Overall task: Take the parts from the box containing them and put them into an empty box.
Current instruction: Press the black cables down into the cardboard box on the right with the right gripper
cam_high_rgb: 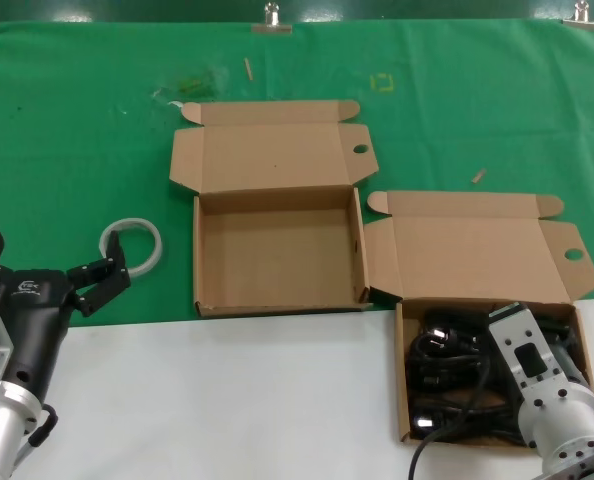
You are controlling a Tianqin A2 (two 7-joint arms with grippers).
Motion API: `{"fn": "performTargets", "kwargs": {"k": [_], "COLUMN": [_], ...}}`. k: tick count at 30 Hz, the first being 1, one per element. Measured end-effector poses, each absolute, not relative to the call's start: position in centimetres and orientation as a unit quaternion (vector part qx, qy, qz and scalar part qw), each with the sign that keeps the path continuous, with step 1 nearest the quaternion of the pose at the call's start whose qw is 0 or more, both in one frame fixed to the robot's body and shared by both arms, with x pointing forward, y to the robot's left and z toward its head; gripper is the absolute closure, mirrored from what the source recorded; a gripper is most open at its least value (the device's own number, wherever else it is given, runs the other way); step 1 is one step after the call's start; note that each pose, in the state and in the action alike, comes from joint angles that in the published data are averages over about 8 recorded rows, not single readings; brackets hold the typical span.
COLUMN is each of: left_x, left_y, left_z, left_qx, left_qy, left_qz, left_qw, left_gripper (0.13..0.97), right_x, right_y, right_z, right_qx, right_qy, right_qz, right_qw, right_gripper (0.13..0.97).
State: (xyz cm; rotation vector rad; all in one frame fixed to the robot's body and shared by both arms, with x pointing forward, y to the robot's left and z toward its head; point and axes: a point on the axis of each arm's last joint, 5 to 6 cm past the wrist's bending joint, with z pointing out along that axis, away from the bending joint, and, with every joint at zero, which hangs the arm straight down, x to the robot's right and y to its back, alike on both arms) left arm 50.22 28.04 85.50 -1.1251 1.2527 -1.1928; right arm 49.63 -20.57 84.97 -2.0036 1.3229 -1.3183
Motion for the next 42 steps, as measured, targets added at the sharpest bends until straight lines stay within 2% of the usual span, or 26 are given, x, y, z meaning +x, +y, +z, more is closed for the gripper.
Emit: {"fn": "performTargets", "kwargs": {"k": [19, 42], "left_x": [50.2, 50.2], "left_y": [28.0, 28.0], "left_z": [85.5, 85.5], "left_qx": [-0.468, -0.468], "left_qy": [0.521, 0.521], "left_qz": [-0.496, -0.496], "left_qw": [0.513, 0.513], "left_gripper": [0.132, 0.132], "right_x": [46.1, 46.3], "right_y": [-19.7, -20.6], "right_z": [86.6, 83.6], "right_qx": [-0.713, -0.727], "right_qy": [0.496, 0.496], "right_qz": [-0.452, -0.439], "right_qw": [0.203, 0.181], "right_gripper": [0.955, 0.928]}}
